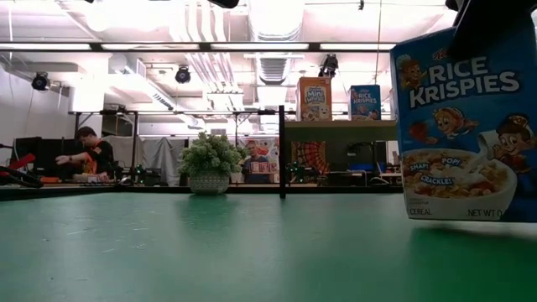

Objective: Stack cereal on shelf
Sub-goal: Put the left blue cereal box on the shelf

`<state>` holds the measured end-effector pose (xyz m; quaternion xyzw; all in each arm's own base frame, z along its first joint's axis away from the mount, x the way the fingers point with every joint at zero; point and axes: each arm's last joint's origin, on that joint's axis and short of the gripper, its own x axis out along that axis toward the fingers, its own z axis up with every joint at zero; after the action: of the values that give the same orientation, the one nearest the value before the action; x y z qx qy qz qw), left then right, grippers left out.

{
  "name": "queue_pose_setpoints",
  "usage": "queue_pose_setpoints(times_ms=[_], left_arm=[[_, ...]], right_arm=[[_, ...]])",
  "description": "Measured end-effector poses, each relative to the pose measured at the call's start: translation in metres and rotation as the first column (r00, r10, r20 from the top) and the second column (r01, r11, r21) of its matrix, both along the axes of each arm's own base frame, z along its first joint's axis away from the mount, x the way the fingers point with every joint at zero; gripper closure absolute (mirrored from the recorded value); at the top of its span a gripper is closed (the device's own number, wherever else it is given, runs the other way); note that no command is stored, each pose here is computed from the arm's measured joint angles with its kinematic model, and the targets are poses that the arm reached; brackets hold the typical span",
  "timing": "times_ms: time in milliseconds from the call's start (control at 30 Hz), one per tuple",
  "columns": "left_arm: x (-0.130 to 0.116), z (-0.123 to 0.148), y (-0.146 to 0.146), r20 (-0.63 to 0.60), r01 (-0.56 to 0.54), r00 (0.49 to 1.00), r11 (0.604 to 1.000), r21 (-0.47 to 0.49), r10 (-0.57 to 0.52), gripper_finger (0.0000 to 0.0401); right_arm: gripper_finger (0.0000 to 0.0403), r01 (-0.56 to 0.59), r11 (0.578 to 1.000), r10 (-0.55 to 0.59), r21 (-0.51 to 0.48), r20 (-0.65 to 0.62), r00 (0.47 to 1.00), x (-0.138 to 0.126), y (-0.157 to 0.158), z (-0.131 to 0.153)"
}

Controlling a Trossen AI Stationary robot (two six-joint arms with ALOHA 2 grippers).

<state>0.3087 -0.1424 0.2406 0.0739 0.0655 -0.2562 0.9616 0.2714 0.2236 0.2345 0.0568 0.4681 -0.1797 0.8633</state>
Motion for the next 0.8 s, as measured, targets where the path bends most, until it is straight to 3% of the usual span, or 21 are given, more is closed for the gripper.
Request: queue_pose_setpoints(times_ms=[400, 800], left_arm=[[0.0, 0.0, 0.0, -0.002, 0.0, 1.0, 1.0, -0.003, 0.0, 0.0211], [0.0, 0.0, 0.0, -0.001, 0.0, 1.0, 1.0, -0.001, 0.0, 0.0211]], right_arm=[[0.0277, -0.019, 1.0, 0.019, -0.016, -0.002, 1.0, 0.0, 0.0, 0.0], [0.0278, -0.094, 0.996, 0.094, -0.005, 0.037, 0.995, -0.01, -0.01, 0.031]])
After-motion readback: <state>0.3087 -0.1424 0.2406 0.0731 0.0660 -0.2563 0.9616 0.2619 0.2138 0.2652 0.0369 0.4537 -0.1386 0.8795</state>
